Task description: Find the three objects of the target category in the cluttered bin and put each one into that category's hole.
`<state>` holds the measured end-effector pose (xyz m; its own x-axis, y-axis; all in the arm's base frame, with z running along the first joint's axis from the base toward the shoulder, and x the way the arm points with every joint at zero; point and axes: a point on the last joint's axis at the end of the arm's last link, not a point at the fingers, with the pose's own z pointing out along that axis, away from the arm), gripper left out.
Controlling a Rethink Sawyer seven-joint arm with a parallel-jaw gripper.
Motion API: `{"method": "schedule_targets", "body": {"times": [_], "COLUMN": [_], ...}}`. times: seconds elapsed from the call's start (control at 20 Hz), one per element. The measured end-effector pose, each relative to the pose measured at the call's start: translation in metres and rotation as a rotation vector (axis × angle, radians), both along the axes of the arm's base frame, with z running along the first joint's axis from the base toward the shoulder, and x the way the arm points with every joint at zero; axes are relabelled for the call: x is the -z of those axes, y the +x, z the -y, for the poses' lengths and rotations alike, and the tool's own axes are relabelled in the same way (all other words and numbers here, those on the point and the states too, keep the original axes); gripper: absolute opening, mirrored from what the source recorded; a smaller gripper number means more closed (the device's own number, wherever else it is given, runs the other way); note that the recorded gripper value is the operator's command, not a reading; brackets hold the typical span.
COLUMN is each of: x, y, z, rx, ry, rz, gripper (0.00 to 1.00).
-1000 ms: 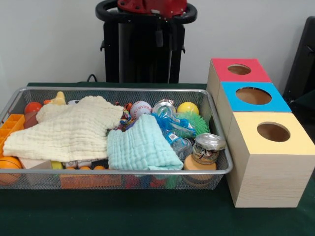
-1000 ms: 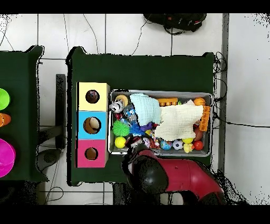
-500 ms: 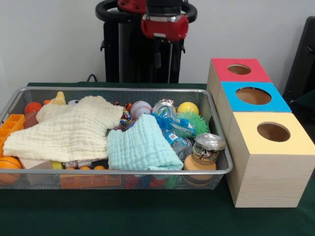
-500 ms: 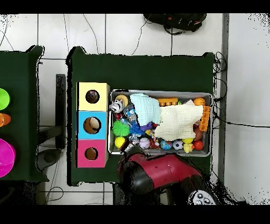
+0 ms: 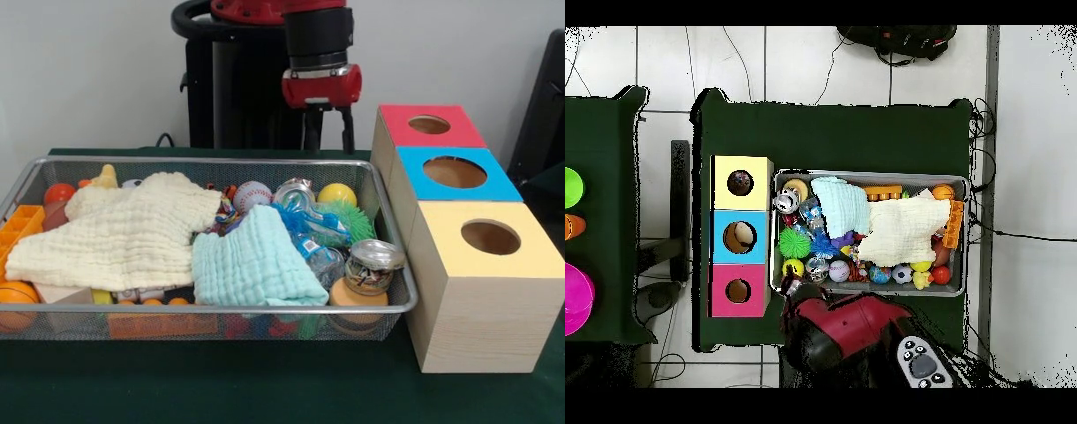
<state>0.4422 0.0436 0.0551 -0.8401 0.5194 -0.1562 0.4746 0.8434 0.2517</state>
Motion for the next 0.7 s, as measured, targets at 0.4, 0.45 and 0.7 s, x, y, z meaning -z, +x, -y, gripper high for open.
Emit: {"method": "schedule_targets", "body": {"times": [0.4,0.45,0.7], "x": [0.008,0.009,0.013], "y": [0.002,0.001,0.005], "z": [0.061,0.066,0.108], "rx": [0.147,0.159,0.246], "ry": [0.04,0.044,0.062], "rz": [-0.05,-0.057,-0.132], "gripper": [1.0,1.0,1.0]}}
